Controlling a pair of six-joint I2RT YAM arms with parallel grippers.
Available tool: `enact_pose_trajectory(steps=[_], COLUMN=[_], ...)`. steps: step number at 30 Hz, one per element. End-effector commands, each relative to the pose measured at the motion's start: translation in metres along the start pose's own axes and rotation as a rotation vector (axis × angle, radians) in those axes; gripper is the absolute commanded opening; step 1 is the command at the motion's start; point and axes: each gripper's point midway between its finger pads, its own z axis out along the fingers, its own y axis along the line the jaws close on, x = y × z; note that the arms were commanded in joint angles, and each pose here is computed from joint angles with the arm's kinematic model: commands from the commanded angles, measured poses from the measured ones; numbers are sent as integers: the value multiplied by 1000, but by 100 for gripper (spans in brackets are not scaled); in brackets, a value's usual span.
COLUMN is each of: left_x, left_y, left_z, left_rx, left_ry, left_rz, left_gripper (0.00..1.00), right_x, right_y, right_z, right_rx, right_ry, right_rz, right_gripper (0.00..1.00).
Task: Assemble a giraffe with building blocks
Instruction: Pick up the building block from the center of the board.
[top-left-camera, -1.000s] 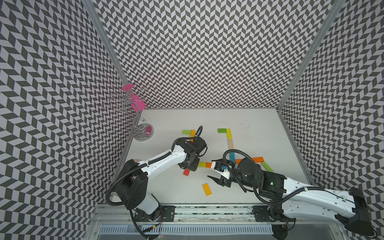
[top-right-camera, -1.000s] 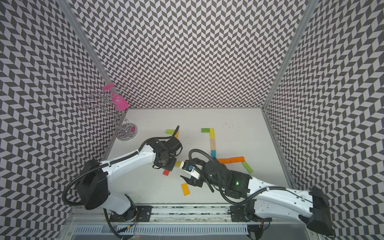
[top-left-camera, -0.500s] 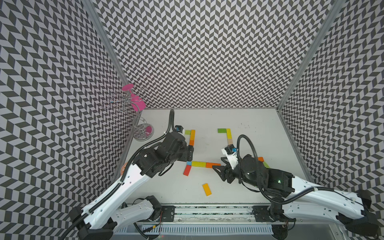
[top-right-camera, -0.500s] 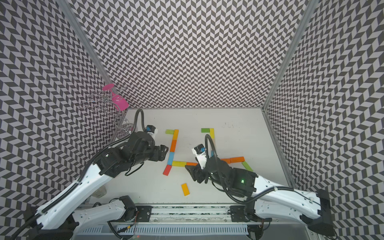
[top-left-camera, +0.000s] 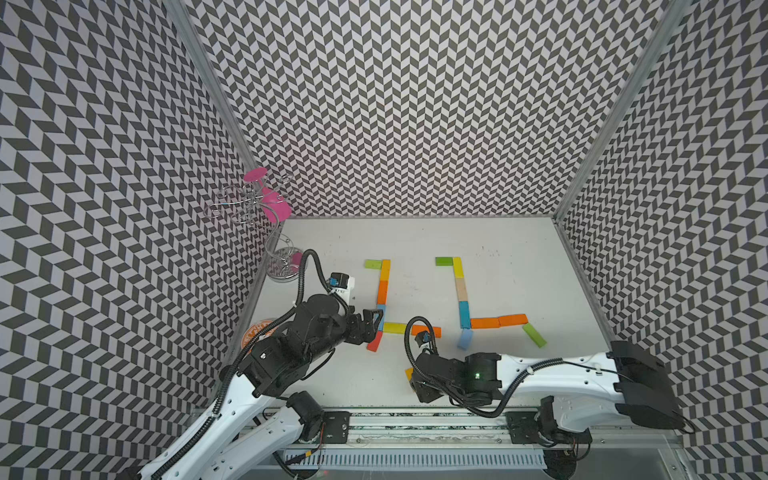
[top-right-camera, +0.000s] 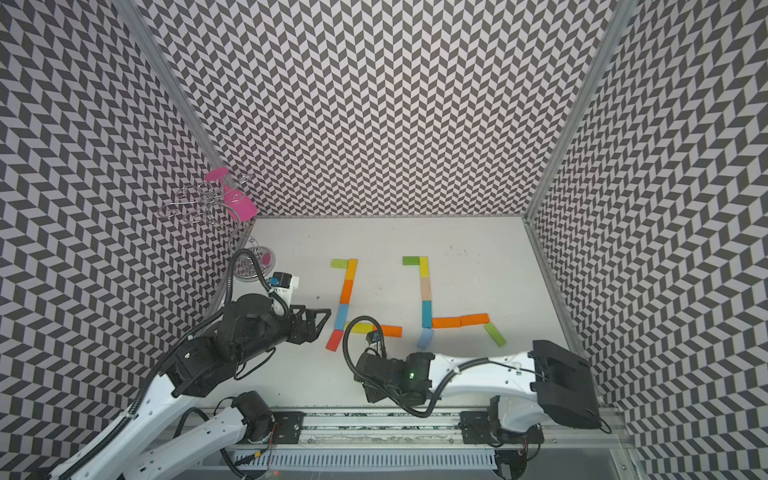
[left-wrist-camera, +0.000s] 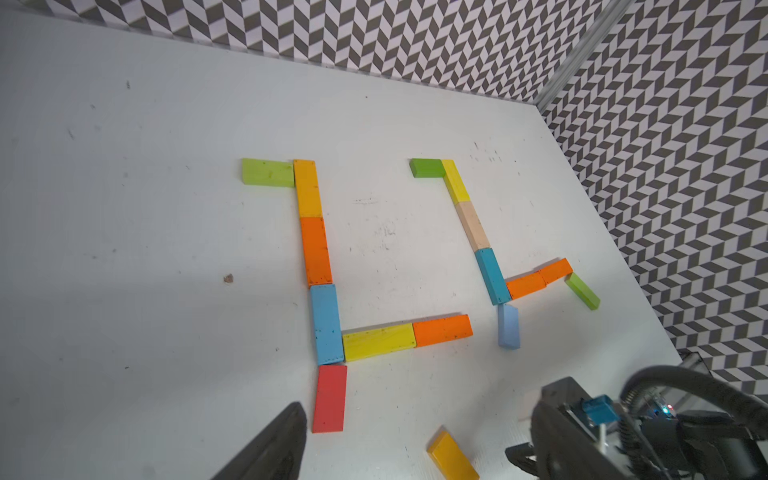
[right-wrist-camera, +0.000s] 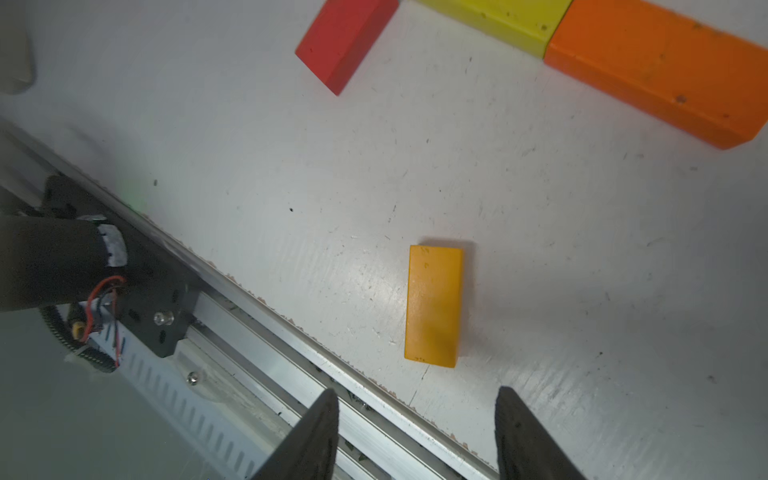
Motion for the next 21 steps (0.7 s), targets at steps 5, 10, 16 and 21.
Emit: enact_pose_trajectory(steps=[5, 10, 16, 21], left_x=[2, 4, 6, 7], left_y=[-9, -8, -7, -6], left_z=[-7, -7, -8, -8], left_rx=[74, 73, 73, 73], left_ry=[-19, -17, -18, -17], left_rz=[-24, -23, -19, -18], left_gripper=[86, 86, 86, 86], right_x=[-2, -6, -3, -3], right_y=[22, 16, 5, -7], right_z=[15, 25, 40, 42], right_rx=[-22, 75, 136, 182], right_ry=[26, 35, 72, 70], right_rz=[65, 63, 68, 82], right_gripper=[62, 67, 67, 66])
